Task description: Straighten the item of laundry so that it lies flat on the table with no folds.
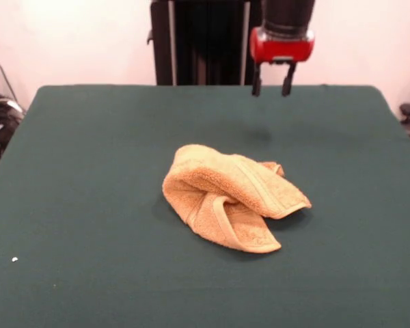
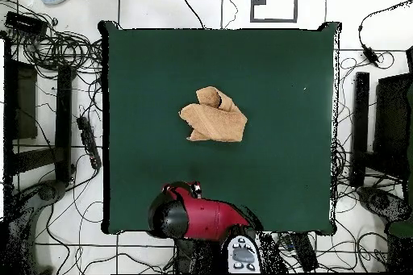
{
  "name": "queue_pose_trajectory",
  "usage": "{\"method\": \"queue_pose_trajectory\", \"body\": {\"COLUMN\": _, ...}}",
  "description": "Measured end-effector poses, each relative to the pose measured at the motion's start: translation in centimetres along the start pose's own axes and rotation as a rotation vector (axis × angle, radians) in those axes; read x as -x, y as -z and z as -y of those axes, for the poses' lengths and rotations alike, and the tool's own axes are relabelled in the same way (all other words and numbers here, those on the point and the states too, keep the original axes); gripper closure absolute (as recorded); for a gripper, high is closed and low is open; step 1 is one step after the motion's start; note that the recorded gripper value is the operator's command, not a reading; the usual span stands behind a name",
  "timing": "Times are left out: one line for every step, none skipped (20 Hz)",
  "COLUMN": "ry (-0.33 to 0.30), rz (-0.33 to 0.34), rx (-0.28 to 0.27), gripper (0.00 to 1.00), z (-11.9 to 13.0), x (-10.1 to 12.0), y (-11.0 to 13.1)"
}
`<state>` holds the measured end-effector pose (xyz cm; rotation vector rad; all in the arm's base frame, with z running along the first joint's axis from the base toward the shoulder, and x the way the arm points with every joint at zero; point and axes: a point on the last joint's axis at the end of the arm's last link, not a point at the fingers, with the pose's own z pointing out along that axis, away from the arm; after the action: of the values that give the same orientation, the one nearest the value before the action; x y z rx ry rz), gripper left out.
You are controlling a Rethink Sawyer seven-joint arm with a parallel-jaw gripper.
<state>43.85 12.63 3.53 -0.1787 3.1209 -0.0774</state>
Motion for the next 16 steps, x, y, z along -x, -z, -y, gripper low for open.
{"method": "queue_pose_trajectory", "body": {"ry": -0.001, "rz": -0.006, "rx": 0.0, "gripper": 0.0, "z": 0.1, "x": -0.1, "y": -0.5}}
{"method": "queue_pose_trajectory", "body": {"ry": -0.003, "rz": -0.01, "rx": 0.001, "gripper": 0.0, "z": 0.1, "x": -0.2, "y": -0.8}}
{"method": "queue_pose_trajectory", "body": {"ry": -0.004, "rz": -0.016, "rx": 0.001, "gripper": 0.0, "z": 0.2, "x": -0.3, "y": -1.3}}
{"method": "queue_pose_trajectory", "body": {"ry": -0.006, "rz": -0.023, "rx": 0.002, "gripper": 0.0, "z": 0.3, "x": -0.3, "y": -1.8}}
{"method": "queue_pose_trajectory", "body": {"ry": -0.007, "rz": -0.027, "rx": 0.002, "gripper": 0.0, "z": 0.4, "x": -0.2, "y": -2.2}}
{"method": "queue_pose_trajectory", "body": {"ry": -0.007, "rz": -0.027, "rx": 0.002, "gripper": 0.0, "z": 0.4, "x": 0.1, "y": -2.6}}
{"method": "queue_pose_trajectory", "body": {"ry": -0.007, "rz": -0.026, "rx": 0.002, "gripper": 0.0, "z": 0.5, "x": 0.2, "y": -2.7}}
{"method": "queue_pose_trajectory", "body": {"ry": -0.006, "rz": -0.023, "rx": 0.001, "gripper": 0.0, "z": 0.5, "x": 0.5, "y": -2.9}}
{"method": "queue_pose_trajectory", "body": {"ry": -0.006, "rz": -0.017, "rx": 0.0, "gripper": 0.0, "z": 0.5, "x": 0.9, "y": -3.0}}
{"method": "queue_pose_trajectory", "body": {"ry": -0.006, "rz": -0.01, "rx": -0.001, "gripper": 0.0, "z": 0.6, "x": 1.3, "y": -3.0}}
{"method": "queue_pose_trajectory", "body": {"ry": -0.006, "rz": -0.003, "rx": -0.002, "gripper": 0.0, "z": 0.7, "x": 1.7, "y": -3.0}}
{"method": "queue_pose_trajectory", "body": {"ry": -0.006, "rz": 0.003, "rx": -0.003, "gripper": 0.0, "z": 0.7, "x": 2.0, "y": -3.0}}
{"method": "queue_pose_trajectory", "body": {"ry": -0.006, "rz": 0.014, "rx": -0.005, "gripper": 0.0, "z": 0.8, "x": 2.7, "y": -2.9}}
{"method": "queue_pose_trajectory", "body": {"ry": -0.005, "rz": 0.024, "rx": -0.007, "gripper": 0.0, "z": 1.0, "x": 3.3, "y": -2.8}}
{"method": "queue_pose_trajectory", "body": {"ry": -0.005, "rz": 0.028, "rx": -0.007, "gripper": 0.0, "z": 1.0, "x": 3.7, "y": -2.7}}
{"method": "queue_pose_trajectory", "body": {"ry": -0.005, "rz": 0.033, "rx": -0.008, "gripper": 0.0, "z": 1.1, "x": 4.0, "y": -2.6}}
